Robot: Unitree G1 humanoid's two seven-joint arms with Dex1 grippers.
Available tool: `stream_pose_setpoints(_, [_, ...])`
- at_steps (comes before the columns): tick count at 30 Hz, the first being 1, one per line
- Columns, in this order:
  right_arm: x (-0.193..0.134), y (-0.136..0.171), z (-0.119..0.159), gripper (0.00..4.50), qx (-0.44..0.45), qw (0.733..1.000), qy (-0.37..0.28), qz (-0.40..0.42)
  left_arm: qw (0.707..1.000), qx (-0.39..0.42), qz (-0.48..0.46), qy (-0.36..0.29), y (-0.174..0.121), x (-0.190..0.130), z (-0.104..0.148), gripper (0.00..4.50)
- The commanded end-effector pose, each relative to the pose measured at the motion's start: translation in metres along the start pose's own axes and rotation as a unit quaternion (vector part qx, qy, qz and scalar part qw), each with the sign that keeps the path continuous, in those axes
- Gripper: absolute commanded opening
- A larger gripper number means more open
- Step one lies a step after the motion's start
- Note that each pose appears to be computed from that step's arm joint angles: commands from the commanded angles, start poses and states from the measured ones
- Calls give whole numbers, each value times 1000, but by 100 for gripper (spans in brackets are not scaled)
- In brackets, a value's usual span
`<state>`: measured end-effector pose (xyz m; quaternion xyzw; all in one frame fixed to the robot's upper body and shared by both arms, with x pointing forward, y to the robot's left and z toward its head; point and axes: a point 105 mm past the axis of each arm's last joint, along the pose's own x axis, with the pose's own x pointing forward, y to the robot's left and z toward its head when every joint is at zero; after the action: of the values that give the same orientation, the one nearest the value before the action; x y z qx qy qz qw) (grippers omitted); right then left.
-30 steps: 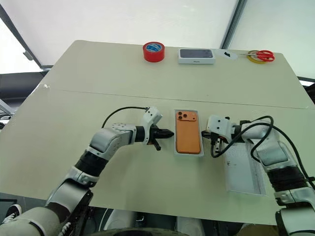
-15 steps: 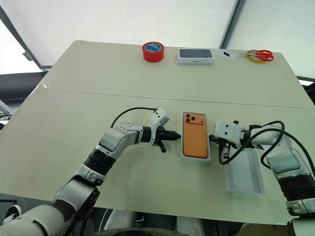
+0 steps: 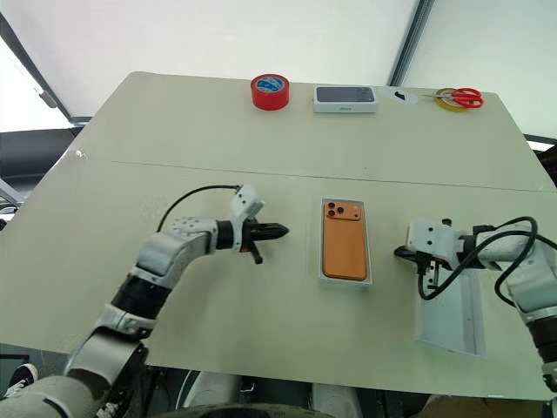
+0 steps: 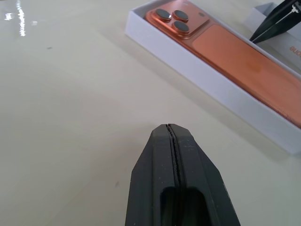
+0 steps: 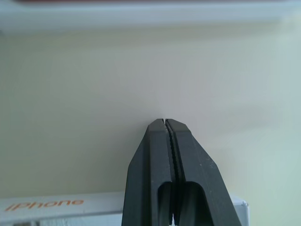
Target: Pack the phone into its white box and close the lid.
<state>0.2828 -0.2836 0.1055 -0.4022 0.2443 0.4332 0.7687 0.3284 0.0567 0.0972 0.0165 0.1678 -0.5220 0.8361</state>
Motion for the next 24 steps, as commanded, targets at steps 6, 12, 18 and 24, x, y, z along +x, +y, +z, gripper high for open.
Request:
stream_pose_setpoints(6, [-26, -6, 36, 88, 81, 992, -99, -19, 996, 32, -31, -71, -5, -68, 28, 127])
stream_pose_setpoints(12, [-33, -8, 41, 401, 134, 982, -116, -69, 985, 134, -24, -102, -6, -89, 31, 436])
stream_pose_setpoints(18, [-35, 2, 37, 445, 217, 959, -101, -149, 974, 179, -51, -132, -13, -104, 32, 438])
stream_pose_setpoints(24, [-51, 31, 13, 445, 304, 918, -34, -253, 967, 211, -50, -132, -11, -111, 23, 438])
